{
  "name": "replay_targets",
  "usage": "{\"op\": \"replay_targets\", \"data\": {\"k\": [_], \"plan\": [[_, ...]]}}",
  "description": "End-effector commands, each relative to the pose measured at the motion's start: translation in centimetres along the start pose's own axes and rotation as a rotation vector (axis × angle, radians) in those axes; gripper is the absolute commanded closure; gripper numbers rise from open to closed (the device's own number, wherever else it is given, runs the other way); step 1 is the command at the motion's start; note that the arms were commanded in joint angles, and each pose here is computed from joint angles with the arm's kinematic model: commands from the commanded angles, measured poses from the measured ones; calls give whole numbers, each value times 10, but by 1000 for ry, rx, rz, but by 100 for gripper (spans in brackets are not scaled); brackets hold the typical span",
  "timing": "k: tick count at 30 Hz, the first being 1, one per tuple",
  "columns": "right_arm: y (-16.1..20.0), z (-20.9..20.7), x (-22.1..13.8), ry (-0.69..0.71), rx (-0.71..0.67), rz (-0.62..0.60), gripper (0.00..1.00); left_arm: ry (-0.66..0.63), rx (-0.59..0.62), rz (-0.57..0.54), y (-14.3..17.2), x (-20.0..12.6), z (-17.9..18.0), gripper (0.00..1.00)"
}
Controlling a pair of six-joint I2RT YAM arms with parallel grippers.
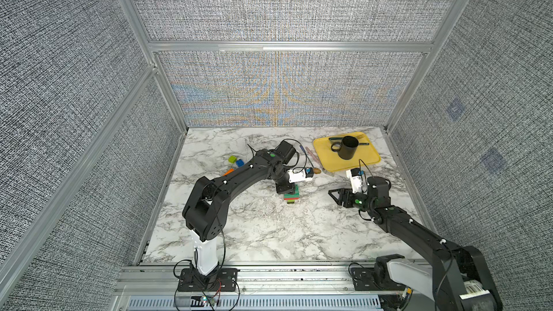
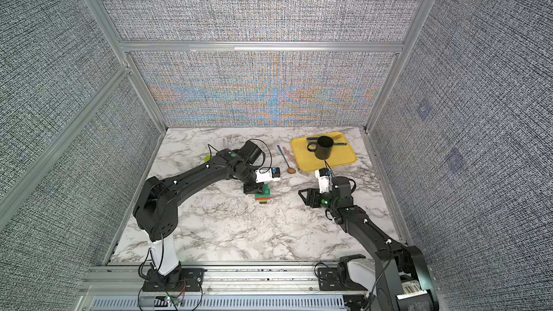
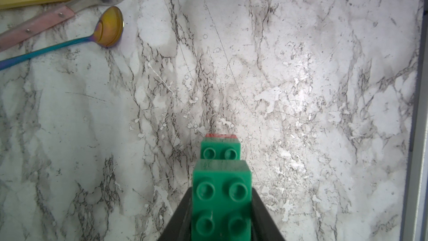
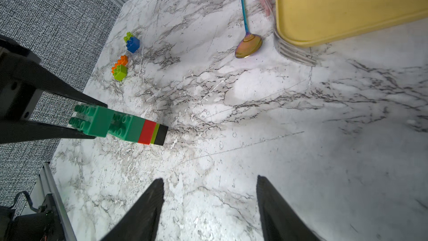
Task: Assemble a carrot with lego
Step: Assemble the lego brick with the lego brick.
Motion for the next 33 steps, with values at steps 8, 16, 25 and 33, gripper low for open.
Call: {"op": "replay_targets", "data": {"k": [8,16,25,33], "plan": [[1,-2,3,7,3,-4,35,21,2,35,3,11,1,74],[3,-3,4,8,6,0,35,41,-18,52,7,21,2,74],[5,-4,6,7,12,7,35,44,-22,90,16,29,3,74],[7,-5,7,6,17,9,35,33,-42,172,35,37,3,80]]}}
Point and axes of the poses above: each gripper's point midway between its finger pads, its own x axis out along the fingers, its own z axis along the line the jaws close on, y = z × x, the point moved 4 cm from there along -x, back along the fingers, and after that the axes turned 15 degrees about -x, right-handed, at the moved point
